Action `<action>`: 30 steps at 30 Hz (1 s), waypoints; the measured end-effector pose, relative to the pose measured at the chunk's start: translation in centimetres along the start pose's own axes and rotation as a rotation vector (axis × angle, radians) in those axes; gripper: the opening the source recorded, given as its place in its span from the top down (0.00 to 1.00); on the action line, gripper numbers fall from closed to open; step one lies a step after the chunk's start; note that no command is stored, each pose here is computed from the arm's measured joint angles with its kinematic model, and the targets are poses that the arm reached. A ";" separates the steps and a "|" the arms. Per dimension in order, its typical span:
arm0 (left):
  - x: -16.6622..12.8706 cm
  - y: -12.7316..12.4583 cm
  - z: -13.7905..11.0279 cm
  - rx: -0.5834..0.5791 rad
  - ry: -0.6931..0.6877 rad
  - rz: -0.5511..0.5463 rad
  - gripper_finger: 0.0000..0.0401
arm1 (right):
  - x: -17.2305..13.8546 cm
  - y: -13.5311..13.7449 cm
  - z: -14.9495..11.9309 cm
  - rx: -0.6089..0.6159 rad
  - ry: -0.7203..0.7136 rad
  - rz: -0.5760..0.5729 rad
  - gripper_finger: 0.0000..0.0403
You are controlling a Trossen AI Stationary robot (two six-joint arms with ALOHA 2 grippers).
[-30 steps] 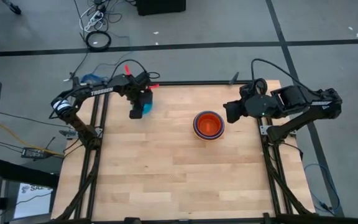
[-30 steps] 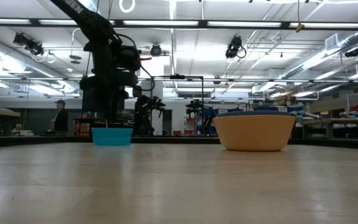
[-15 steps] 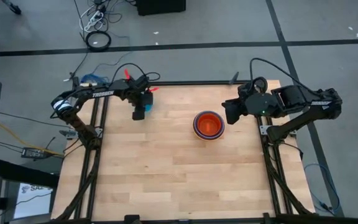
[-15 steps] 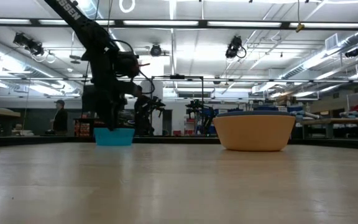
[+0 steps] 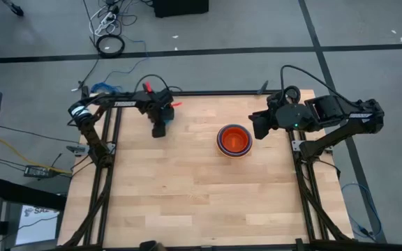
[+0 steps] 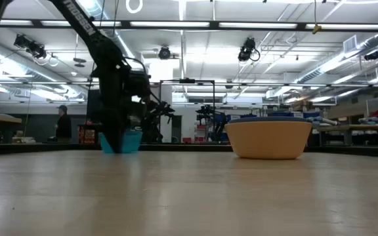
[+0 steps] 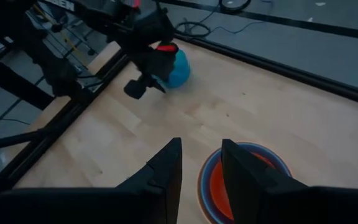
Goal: Nest bowls inside each other
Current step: Stack the blue bowl on the top of the orange bowl
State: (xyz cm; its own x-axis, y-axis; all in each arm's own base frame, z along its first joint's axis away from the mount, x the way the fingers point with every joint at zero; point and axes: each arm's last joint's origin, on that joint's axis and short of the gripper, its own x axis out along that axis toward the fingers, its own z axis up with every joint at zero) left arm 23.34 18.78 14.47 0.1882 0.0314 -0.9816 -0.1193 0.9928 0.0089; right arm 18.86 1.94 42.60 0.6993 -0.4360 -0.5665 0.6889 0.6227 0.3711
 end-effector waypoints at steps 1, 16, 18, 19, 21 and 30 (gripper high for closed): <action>0.1 0.1 0.1 -0.030 0.009 -0.004 0.76 | 0.0 0.0 0.0 0.003 0.000 0.006 0.75; -18.2 -5.0 12.8 0.060 -0.704 -0.114 0.99 | 0.4 -0.4 0.7 -0.004 -0.025 -0.017 0.75; -19.6 -6.8 15.0 0.089 -0.806 -0.139 0.99 | 0.5 -0.4 0.8 -0.007 -0.028 -0.021 0.75; -19.6 -7.7 15.9 0.098 -0.814 -0.155 0.99 | 0.5 -0.4 0.9 -0.005 -0.030 -0.020 0.75; -18.9 -8.9 17.8 0.097 -0.819 -0.181 0.99 | 0.5 -0.4 0.9 -0.001 -0.034 -0.016 0.75; -11.0 -12.0 22.3 0.023 -0.631 -0.298 0.99 | -1.2 -0.3 0.3 0.044 -0.016 0.063 0.75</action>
State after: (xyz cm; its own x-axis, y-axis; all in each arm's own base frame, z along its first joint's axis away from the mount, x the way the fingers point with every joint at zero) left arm 44.43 9.10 29.42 0.7410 -0.1885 -0.6445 0.0450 0.9716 -0.2323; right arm 17.84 2.03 43.39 0.7443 -0.4070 -0.5295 0.6508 0.6201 0.4381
